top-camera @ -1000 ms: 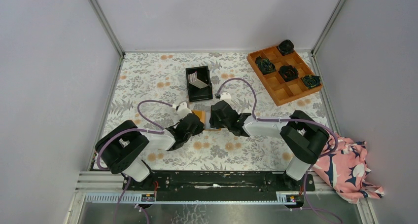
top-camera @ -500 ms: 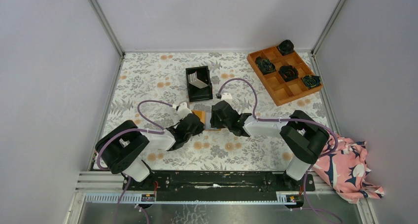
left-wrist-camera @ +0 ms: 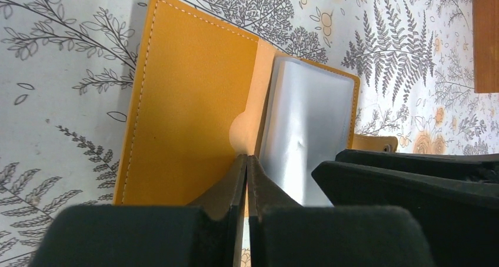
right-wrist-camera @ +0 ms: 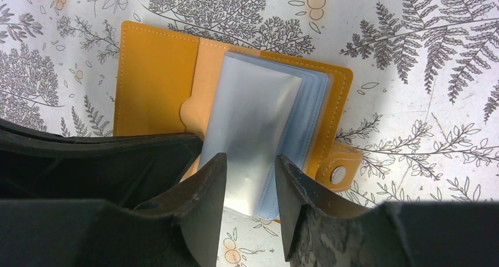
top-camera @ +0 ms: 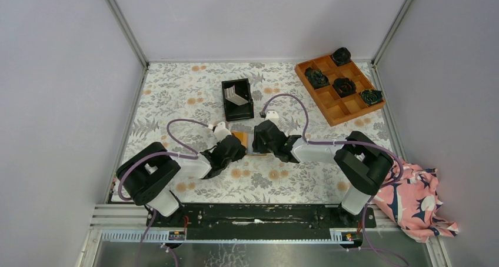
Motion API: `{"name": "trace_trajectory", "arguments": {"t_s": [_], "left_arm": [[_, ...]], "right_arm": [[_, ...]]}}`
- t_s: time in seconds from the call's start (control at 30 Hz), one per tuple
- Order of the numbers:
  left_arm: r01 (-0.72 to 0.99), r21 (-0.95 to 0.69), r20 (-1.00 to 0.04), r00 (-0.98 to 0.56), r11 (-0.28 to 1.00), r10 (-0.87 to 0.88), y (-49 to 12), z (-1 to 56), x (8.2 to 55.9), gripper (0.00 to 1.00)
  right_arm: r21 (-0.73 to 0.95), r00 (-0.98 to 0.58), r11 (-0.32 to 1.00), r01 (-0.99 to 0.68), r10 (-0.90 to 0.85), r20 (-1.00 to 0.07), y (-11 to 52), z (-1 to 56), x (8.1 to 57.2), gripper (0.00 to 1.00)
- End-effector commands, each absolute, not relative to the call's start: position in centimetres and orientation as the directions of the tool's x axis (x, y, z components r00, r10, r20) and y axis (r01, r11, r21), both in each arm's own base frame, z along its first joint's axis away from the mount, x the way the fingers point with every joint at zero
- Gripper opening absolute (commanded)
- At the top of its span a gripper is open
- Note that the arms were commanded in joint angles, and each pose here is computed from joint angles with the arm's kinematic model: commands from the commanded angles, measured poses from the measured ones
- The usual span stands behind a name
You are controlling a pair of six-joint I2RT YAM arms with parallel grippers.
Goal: Put the credit cards into the card holder
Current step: Open the card holder at the center of the board.
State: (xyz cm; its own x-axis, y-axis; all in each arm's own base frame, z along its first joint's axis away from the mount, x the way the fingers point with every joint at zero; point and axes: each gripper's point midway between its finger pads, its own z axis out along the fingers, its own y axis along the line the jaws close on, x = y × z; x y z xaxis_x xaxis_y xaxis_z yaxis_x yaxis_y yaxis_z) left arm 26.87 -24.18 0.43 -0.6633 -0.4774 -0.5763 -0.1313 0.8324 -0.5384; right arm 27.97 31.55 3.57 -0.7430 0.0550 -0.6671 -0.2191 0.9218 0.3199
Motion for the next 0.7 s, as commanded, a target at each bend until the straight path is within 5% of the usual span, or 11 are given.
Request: {"name": "trace_trajectory", "arguments": {"t_s": [0.0,0.67], "left_arm": [[-0.177,-0.249,-0.402,-0.876,0.952,-0.268,-19.1,-7.6,18.3,0.06],[-0.181,-0.252,-0.398,-0.876,0.951,-0.272,-19.0,-7.7,17.9,0.06]], "right_arm": [[0.351,-0.725,0.916,-0.193,0.108,-0.680,31.5,4.1,28.8,0.43],[0.455,-0.748,0.875,-0.167,0.188,-0.636,31.4,3.5,28.6,0.44]]}}
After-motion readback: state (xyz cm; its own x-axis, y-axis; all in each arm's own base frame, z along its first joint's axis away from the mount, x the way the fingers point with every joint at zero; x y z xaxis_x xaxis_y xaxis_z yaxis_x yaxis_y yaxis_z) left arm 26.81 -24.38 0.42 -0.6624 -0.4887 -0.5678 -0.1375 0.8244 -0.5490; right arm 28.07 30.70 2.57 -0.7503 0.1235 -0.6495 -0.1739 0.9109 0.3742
